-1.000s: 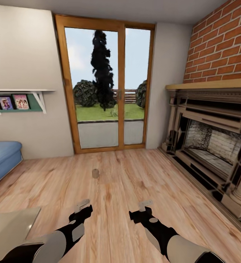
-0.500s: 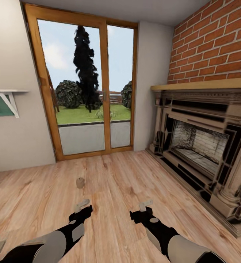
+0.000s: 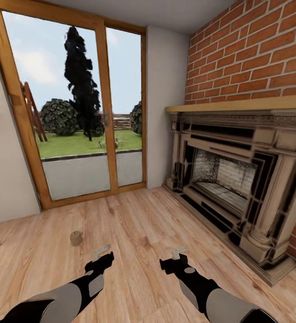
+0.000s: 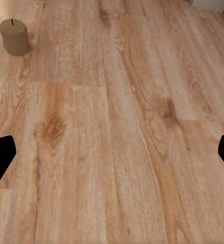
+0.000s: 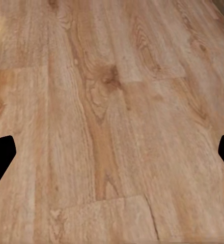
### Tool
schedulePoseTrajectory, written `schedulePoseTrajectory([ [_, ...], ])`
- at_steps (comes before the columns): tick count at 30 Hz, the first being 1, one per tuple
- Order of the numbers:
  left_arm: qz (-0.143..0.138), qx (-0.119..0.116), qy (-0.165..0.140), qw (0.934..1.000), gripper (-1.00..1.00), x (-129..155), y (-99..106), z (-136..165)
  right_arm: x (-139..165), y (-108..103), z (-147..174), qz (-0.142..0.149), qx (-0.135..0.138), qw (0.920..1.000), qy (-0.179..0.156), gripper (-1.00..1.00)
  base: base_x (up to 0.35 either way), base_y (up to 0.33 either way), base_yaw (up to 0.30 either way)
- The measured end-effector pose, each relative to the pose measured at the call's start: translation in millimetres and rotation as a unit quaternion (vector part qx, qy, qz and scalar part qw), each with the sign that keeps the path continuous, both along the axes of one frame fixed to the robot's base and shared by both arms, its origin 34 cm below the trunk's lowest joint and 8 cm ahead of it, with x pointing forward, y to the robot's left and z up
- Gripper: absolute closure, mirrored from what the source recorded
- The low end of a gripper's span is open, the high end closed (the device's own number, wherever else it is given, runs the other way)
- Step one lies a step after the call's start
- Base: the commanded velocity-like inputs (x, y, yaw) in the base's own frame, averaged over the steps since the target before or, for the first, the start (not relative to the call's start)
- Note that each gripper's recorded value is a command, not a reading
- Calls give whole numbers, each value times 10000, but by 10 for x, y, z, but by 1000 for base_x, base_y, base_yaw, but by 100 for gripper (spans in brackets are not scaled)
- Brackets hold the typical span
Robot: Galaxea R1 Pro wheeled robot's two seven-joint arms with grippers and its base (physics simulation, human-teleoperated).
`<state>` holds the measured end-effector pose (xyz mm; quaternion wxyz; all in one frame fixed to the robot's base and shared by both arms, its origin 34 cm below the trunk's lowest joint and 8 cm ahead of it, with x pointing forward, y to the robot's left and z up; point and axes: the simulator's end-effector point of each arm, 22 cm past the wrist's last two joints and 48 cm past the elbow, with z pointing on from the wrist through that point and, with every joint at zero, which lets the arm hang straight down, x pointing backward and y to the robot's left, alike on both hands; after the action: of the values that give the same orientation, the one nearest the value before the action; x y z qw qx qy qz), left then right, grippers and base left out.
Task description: Place each of the two pumpkins and all three candles from the living room inside a cabinet in the living room (use any cabinet), then make sure every cabinet is closed, and position the cauldron so it is next to a table in the living room.
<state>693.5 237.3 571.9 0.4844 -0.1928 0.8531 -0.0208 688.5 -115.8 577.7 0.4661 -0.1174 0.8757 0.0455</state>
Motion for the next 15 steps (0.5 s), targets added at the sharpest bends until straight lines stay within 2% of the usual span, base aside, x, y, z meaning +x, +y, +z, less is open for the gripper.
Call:
schedulePoseTrajectory([
  [15,6,-6,-7,10000,-100,1,1,8,9,-86,-7,-53,-25,10000,5,-100,2,0,-292],
])
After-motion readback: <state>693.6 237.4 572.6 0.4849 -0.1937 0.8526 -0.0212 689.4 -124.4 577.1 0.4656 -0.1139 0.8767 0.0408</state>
